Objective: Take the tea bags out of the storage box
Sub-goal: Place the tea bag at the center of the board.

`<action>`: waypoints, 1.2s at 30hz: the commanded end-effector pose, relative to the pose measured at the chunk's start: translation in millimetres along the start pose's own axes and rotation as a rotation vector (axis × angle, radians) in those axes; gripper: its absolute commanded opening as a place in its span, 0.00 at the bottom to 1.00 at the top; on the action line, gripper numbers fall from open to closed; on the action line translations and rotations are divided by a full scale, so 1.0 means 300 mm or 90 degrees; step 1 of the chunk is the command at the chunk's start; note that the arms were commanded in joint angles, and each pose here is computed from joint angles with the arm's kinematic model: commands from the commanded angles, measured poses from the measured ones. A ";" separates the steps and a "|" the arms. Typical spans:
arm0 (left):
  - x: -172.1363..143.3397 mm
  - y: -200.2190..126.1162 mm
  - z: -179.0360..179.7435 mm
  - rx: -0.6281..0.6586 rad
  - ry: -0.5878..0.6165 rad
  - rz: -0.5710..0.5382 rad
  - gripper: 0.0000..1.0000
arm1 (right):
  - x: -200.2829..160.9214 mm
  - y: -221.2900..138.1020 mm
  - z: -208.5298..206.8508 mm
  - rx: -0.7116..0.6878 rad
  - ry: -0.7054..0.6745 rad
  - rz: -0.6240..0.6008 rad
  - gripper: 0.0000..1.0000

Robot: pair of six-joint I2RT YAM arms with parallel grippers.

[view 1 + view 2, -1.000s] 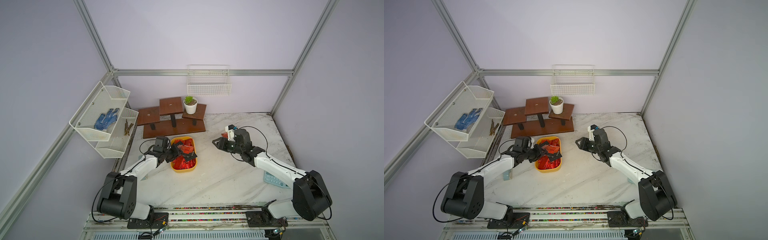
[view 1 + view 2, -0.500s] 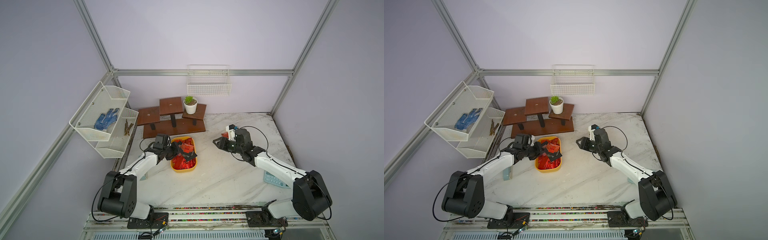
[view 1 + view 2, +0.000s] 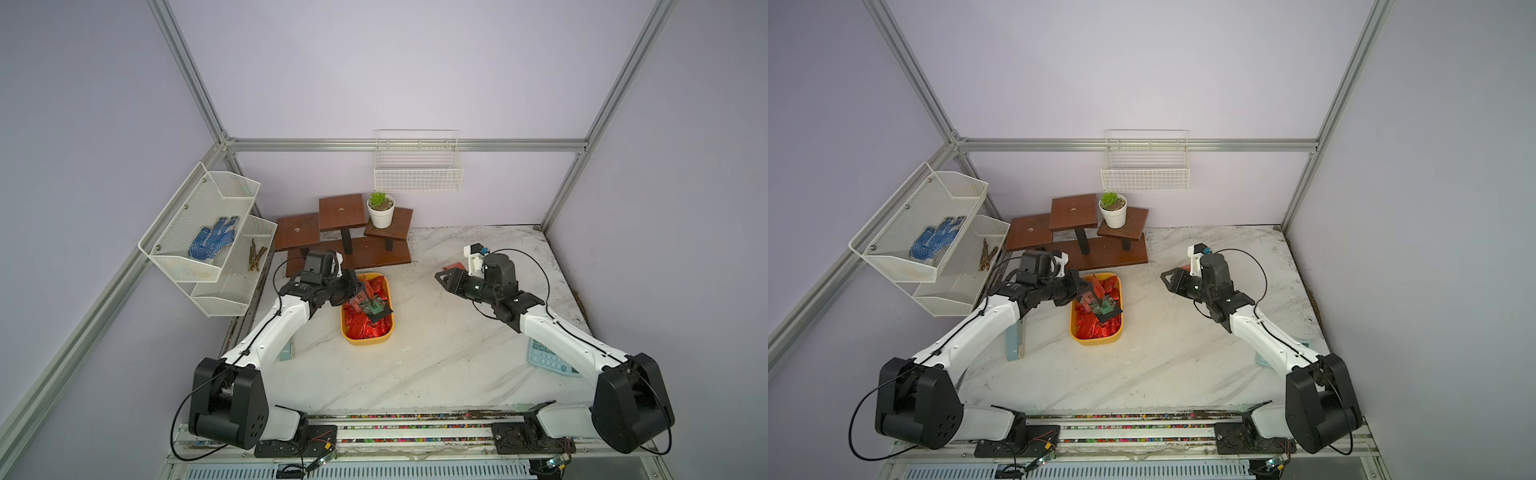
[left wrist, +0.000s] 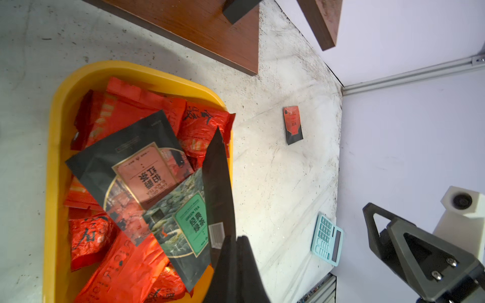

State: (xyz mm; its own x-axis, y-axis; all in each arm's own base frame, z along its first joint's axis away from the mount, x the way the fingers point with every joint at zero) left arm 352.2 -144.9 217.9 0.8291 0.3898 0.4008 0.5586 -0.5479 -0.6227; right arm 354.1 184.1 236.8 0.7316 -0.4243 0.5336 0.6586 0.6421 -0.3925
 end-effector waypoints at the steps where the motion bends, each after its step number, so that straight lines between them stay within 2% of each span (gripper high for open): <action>1: -0.006 0.024 -0.110 -0.051 0.056 0.038 0.00 | 0.006 -0.043 -0.021 -0.006 -0.005 -0.004 0.45; 6: -0.009 0.093 -0.233 -0.101 0.092 0.080 0.00 | 0.035 -0.105 -0.053 -0.019 -0.001 -0.025 0.45; 11: -0.011 0.214 -0.320 -0.125 0.117 0.112 0.00 | 0.055 -0.183 -0.096 -0.035 0.015 -0.053 0.45; 21: -0.040 0.582 -0.434 -0.174 0.111 0.181 0.00 | 0.011 -0.309 -0.165 -0.071 0.029 -0.074 0.45; 25: -0.059 0.719 -0.439 -0.184 0.093 0.212 0.00 | -0.010 -0.341 -0.180 -0.080 0.029 -0.076 0.45; 28: -0.053 0.784 -0.425 -0.177 0.087 0.216 0.00 | -0.012 -0.358 -0.181 -0.083 0.027 -0.080 0.46; 36: -0.034 0.851 -0.353 -0.105 0.094 0.210 0.00 | -0.002 -0.358 -0.191 -0.085 0.025 -0.075 0.46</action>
State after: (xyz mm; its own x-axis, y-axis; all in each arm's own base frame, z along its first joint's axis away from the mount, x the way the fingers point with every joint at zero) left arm 479.3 -372.8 111.2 0.9656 0.0596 0.2533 0.2091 -0.7571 -0.6189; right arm 293.2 79.6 237.2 0.6432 -0.5335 0.5493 0.7643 0.4909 -0.4181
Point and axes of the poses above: each gripper's point midway between its finger pads, its own y axis out along the fingers, its own z axis along the line the jaws close on, x = y × z, the point moved 3 cm from there along -y, back along the fingers, and after that the axes turned 3 degrees about y, right-handed, at the moved point
